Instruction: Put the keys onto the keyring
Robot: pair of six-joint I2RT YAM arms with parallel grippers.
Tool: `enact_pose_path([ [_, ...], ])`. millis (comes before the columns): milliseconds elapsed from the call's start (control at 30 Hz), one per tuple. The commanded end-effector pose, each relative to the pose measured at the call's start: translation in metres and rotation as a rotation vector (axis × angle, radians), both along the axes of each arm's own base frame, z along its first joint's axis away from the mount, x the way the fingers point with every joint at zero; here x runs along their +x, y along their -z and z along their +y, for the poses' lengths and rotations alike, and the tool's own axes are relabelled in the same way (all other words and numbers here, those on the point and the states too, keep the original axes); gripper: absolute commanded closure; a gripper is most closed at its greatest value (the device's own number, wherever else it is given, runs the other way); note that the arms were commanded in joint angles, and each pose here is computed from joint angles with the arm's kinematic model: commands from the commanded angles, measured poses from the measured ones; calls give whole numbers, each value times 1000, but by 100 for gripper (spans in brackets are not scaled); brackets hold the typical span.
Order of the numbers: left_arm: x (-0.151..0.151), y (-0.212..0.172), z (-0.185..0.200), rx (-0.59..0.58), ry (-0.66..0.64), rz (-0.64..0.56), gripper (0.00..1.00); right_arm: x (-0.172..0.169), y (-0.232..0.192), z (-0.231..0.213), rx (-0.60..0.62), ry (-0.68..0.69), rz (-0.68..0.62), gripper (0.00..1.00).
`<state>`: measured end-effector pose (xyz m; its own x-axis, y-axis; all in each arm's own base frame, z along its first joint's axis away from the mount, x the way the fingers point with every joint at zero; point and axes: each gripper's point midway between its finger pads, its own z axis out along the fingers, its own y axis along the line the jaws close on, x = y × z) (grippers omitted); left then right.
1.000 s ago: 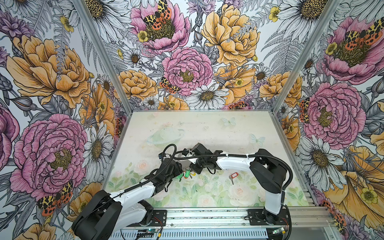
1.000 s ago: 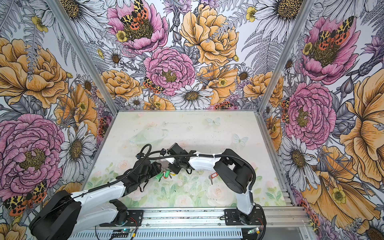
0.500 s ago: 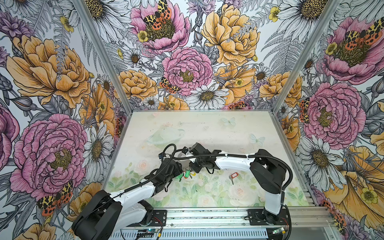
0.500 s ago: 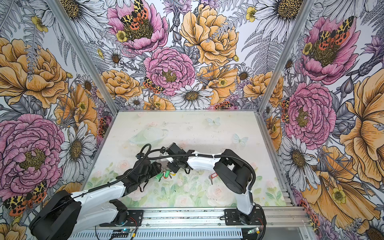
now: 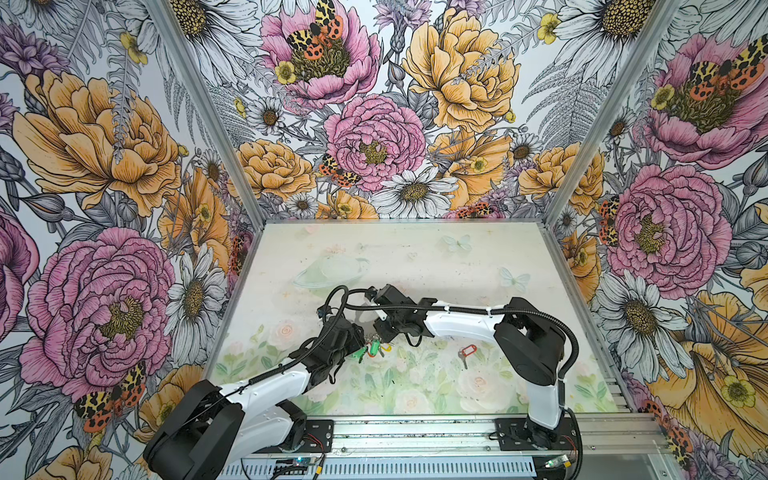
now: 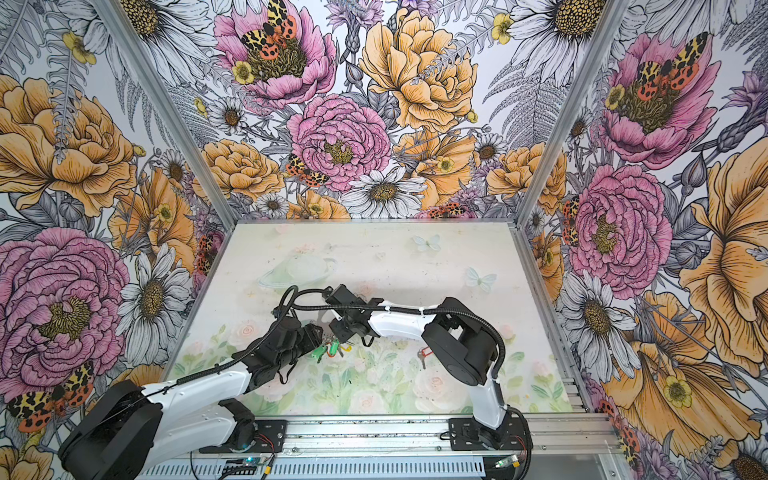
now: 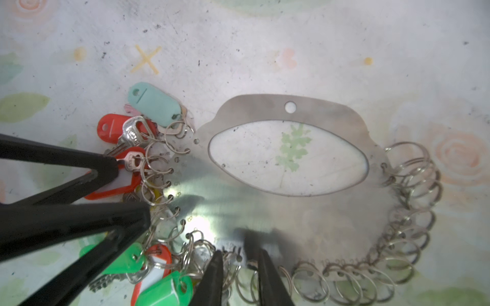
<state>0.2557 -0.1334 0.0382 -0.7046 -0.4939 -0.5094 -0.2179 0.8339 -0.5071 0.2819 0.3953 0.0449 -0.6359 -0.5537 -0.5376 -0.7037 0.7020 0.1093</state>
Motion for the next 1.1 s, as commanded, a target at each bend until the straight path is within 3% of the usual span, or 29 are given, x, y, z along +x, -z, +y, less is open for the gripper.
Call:
enact_pose_path([
  [0, -36, 43, 24, 107, -4, 179, 34, 3, -2, 9, 15, 48, 7, 75],
  [633, -36, 43, 24, 106, -2, 180, 34, -2, 3, 3, -47, 43, -9, 77],
  [1067, -36, 44, 23, 108, 0, 184, 34, -7, 5, -8, -84, 51, -28, 84],
])
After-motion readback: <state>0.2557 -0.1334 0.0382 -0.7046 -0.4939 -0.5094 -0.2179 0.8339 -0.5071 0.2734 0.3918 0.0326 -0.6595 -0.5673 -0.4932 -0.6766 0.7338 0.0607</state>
